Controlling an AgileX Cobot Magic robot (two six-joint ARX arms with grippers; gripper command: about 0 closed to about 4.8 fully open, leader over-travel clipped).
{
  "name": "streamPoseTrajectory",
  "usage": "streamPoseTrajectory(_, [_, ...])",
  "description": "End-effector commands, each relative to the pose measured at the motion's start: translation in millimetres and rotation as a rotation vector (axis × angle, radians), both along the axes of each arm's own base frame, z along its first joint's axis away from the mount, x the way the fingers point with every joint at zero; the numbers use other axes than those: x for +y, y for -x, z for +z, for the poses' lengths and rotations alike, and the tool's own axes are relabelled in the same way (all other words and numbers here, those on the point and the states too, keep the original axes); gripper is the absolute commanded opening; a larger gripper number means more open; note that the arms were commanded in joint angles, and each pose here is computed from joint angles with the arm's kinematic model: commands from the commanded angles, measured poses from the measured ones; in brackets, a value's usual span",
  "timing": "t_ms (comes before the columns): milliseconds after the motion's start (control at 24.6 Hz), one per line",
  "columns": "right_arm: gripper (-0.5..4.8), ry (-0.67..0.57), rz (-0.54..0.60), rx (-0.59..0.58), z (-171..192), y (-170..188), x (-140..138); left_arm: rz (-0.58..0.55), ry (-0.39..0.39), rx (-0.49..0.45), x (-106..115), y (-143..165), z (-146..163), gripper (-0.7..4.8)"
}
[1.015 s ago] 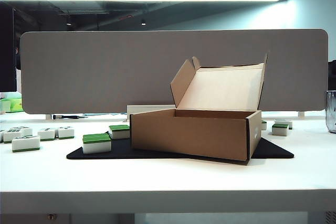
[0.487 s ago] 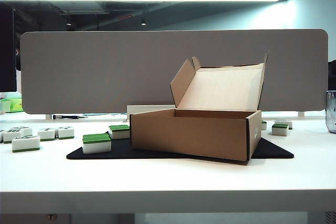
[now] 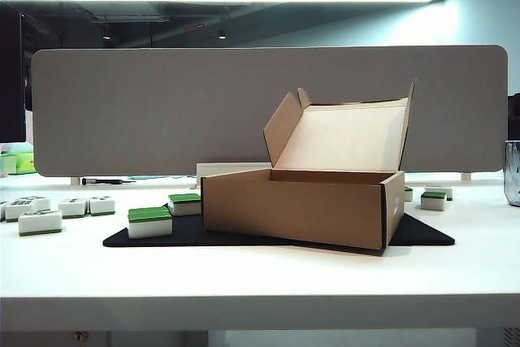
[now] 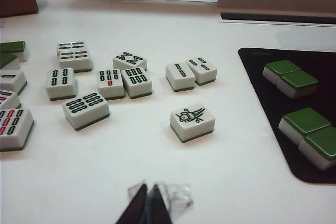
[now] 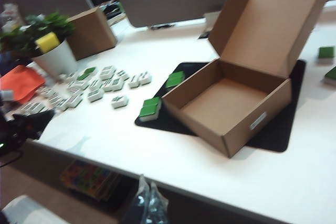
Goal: Pick up four mahjong tiles and put them into the paper box.
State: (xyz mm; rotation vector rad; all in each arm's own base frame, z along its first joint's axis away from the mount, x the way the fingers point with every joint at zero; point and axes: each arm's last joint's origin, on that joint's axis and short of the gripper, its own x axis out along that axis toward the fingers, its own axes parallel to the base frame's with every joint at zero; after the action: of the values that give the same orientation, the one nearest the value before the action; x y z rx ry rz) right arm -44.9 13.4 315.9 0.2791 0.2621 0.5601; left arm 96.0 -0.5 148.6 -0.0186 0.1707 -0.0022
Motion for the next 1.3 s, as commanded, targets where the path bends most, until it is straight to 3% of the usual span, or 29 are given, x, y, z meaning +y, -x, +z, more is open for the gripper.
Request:
streamPoseTrajectory(41, [-0.01, -0.007, 0.044, -0.007, 3.6, 14.5, 0.5, -0.003, 0.000, 0.011, -0.1, 0.1, -1.1, -0.06])
streamPoseTrajectory(203, [-0.01, -0.004, 0.056, -0.020, 6.9, 20.6, 0.6, -0.007, 0.001, 0.010, -0.2, 0.2, -1.0, -0.06])
streamPoseTrajectory(447, [-0.01, -0.004, 0.056, -0.018, 6.9, 20.9, 0.5, -0.109, 0.108, -0.034, -3.6, 1.3, 10.4, -0.06])
streamPoseTrajectory(609, [-0.01, -0.004, 0.056, -0.016, 6.6, 20.5, 0.6, -0.151, 0.110, -0.135, -4.6, 9.0, 45.1, -0.06])
streamPoseTrajectory(893, [-0.01, -0.004, 0.056, -0.016, 6.6, 20.5, 0.6, -0.155, 0.103, -0.234, -4.5, 18.9, 80.5, -0.06])
streamPoseTrajectory(1056, [-0.01, -0.004, 0.056, -0.016, 6.5, 20.4, 0.6, -0.155, 0.097, -0.213, -4.6, 13.6, 105.1, -0.06])
streamPoseTrajectory(1299, [-0.01, -0.004, 0.056, -0.015, 6.5, 20.5, 0.6, -0.156, 0.079, -0.101, -4.9, -14.3, 130.6, -0.06])
